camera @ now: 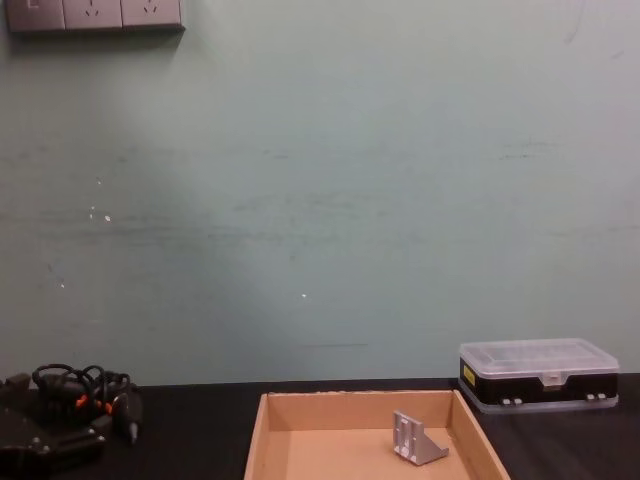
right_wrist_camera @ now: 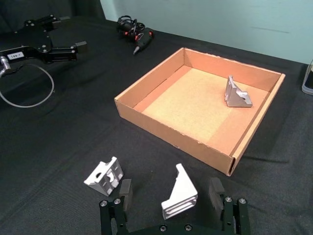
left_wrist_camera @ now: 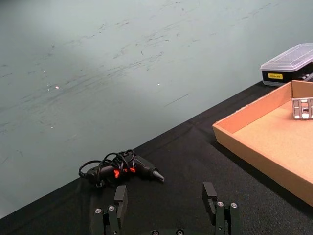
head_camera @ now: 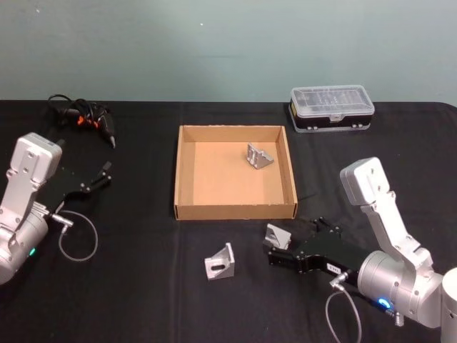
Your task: Use one hand to pick up the angle iron from the table and place it into the box.
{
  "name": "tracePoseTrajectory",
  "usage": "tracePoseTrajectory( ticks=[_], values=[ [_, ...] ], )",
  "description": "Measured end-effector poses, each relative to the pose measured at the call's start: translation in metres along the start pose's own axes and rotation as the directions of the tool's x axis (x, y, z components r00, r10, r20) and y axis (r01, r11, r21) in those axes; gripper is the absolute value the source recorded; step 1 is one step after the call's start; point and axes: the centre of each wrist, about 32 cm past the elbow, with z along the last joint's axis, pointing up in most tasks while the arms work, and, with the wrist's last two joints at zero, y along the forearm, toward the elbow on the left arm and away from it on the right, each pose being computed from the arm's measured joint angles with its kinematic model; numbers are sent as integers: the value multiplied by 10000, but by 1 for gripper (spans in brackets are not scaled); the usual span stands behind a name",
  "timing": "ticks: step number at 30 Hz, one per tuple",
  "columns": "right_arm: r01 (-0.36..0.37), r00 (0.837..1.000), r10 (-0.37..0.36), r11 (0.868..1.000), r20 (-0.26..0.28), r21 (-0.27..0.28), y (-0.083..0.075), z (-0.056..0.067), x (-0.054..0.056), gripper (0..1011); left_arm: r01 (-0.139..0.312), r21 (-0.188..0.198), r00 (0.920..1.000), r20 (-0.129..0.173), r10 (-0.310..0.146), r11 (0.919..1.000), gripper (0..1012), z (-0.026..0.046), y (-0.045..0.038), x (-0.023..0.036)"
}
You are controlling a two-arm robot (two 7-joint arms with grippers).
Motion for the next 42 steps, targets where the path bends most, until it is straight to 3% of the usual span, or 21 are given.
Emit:
tracePoseTrajectory(
  ticks=[19,42],
  values=[
    [-1,9995,-16,9985,-321,-546,73,-38,-40,1003,1,1,10000,-1,-1,10000,1011,0,0,0],
    [207,9992,-232,9971,-333,-734,180,-104,22,1003,1,1,10000,-1,-1,10000,1011,0,0,0]
  ],
)
